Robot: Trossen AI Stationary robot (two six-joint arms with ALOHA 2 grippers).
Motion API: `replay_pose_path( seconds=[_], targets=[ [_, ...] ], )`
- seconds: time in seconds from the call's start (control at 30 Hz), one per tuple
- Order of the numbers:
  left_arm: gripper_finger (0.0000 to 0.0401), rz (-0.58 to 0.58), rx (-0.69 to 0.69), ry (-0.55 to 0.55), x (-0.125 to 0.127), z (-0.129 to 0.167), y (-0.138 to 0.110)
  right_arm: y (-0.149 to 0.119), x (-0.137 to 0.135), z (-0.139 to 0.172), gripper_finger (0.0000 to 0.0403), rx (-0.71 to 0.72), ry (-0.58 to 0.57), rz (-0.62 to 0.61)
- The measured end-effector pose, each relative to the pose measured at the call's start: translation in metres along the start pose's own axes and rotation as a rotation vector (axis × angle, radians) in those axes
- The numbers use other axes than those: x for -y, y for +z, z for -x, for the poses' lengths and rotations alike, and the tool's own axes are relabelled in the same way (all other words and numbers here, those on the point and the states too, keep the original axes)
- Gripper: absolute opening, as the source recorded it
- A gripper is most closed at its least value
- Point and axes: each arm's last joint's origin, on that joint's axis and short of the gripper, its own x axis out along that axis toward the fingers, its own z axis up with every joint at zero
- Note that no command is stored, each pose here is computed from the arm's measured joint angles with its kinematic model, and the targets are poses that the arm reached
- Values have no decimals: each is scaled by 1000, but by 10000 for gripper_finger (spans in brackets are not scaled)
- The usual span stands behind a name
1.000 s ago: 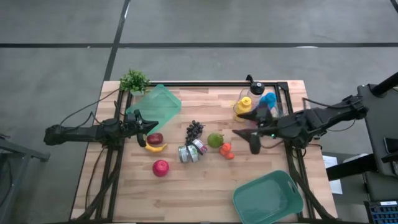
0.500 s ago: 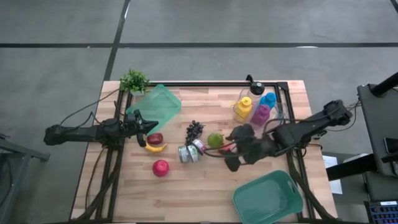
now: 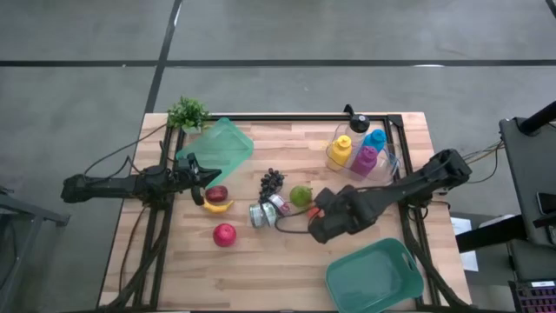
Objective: Pick & Place Food Item
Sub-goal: Put the orange tangerines into the dark green bin
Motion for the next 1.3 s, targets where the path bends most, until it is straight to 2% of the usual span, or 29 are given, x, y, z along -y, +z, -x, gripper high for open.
replay_pose_path(
  seconds=[0.3,0.57,0.83,1.1,1.3],
  targets=[
    [1,0,0,0,0,0,0,7,-2,-21,321,-26,-1,63],
    [1,0,0,0,0,0,0,12,13,-50,321,-29,90,100],
    [1,0,0,0,0,0,0,1,26,-71,321,-41,73,45],
    [1,0,0,0,0,0,0,-8,31,-95,319,17,128,-10],
    [1,0,0,-1,0,0,0,-11,34,-101,280,30,129,-33]
  ],
)
